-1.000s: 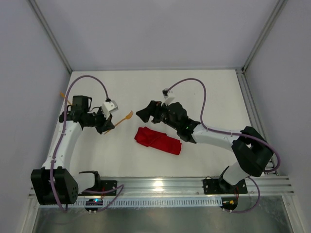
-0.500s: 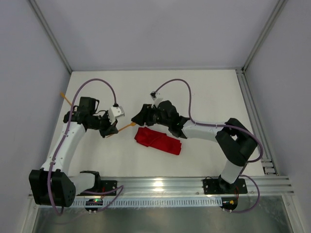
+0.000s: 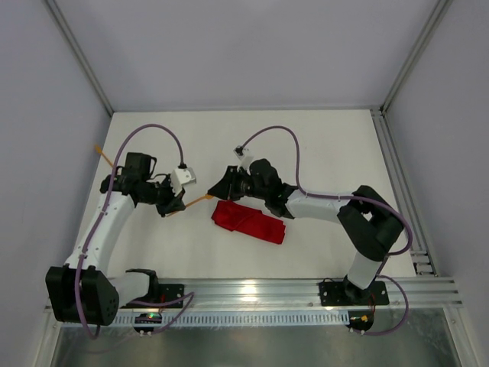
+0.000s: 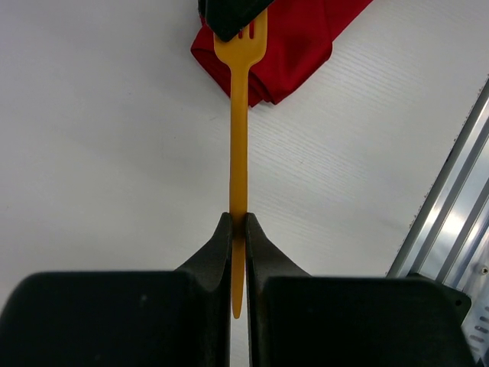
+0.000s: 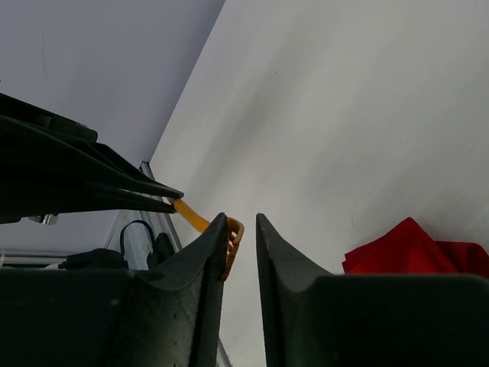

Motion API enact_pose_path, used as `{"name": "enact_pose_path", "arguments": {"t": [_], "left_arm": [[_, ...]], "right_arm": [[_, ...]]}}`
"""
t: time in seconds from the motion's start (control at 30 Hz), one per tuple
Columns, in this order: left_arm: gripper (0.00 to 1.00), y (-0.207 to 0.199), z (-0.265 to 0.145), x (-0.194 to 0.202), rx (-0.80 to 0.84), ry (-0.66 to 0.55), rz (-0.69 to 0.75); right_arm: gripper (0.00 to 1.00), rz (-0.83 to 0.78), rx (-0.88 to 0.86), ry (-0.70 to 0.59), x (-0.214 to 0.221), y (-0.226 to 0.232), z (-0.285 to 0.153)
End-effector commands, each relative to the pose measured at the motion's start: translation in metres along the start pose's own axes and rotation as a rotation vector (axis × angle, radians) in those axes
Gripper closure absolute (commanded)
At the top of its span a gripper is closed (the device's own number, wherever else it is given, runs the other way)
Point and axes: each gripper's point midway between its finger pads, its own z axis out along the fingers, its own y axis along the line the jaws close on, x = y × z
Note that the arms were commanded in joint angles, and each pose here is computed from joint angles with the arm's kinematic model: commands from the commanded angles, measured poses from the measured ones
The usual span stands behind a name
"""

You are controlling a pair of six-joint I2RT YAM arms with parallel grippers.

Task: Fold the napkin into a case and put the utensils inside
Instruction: Pass from the left arm to the right

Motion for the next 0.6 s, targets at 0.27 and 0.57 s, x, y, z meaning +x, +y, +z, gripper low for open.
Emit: {"name": "enact_pose_path", "arguments": {"t": [0.27, 0.57], "left_arm": [[0.52, -0.001, 0.000, -0.002, -0.006, -0.020, 0.050], [0.30, 0.013, -0.002, -0.042, -0.037, -0.160, -0.045]], "right_arm": [[0.97, 0.015, -0.028, -0.063, -0.012, 0.012, -0.011], [0.97, 0.161, 0.338, -0.303, 0.000, -0.062, -0.122]]}}
